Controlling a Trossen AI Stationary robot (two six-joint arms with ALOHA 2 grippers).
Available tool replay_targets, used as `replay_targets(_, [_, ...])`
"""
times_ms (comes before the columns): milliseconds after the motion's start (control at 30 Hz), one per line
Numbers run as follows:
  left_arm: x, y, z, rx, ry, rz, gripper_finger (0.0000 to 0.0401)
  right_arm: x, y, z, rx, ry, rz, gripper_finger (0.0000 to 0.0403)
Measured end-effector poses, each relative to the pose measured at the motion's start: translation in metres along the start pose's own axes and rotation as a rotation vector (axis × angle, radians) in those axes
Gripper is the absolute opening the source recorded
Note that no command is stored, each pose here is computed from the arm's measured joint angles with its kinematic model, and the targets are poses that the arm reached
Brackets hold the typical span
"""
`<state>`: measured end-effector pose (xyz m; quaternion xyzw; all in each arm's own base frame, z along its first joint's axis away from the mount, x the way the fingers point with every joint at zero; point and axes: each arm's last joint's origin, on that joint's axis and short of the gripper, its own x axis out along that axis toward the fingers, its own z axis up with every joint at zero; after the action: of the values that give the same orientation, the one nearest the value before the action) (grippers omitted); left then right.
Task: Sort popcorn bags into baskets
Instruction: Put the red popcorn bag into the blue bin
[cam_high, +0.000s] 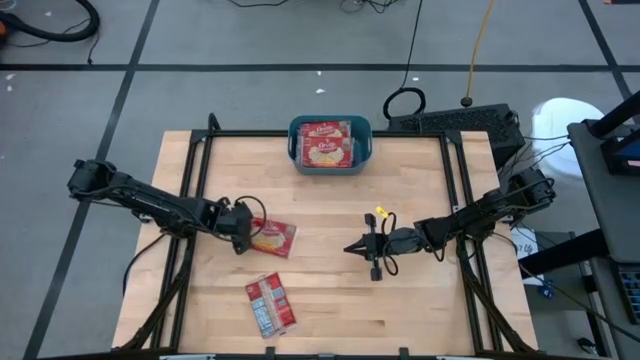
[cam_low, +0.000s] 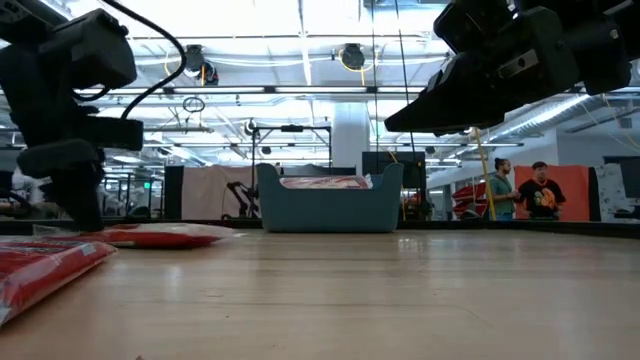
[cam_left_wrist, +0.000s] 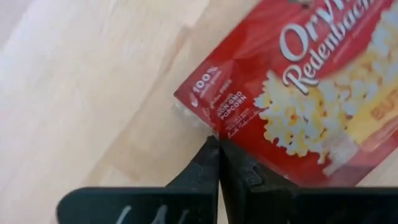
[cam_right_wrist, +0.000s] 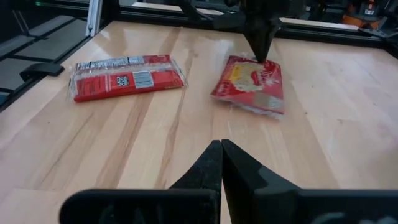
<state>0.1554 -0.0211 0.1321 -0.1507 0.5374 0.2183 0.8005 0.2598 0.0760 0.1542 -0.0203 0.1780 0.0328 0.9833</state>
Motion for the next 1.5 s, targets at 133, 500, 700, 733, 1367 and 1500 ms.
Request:
replay_targets(133, [0.000,-0.004,0.007,0.004,-0.080,-0.022,0.0004,0.000,-0.001,0.000,0.048,0.001,-0.015,0.0000])
replay_targets(500, [-0.007,-0.018,0.029,-0.021,-0.371,-0.083,0.0001,0.000,-0.006,0.000,0.279,-0.020,-0.122,0.0073])
replay_targets(700, [-0.017,-0.027,0.043,0.019,-0.577,-0.083,0.0001,0.002,-0.006,0.001,0.341,-0.052,-0.116,0.0133])
replay_targets(733, [-0.018,-0.028,0.045,0.024,-0.608,-0.080,0.0001,0.004,-0.006,0.000,0.355,-0.060,-0.115,0.0141])
replay_targets(1367, [-0.038,-0.042,0.058,0.199,-0.859,-0.062,0.0000,0.044,-0.042,-0.029,0.283,-0.156,-0.229,0.0228])
replay_targets(1500, [-0.035,-0.041,0.055,0.161,-0.816,-0.090,0.0002,0.055,-0.060,-0.029,0.381,-0.117,-0.168,0.0230])
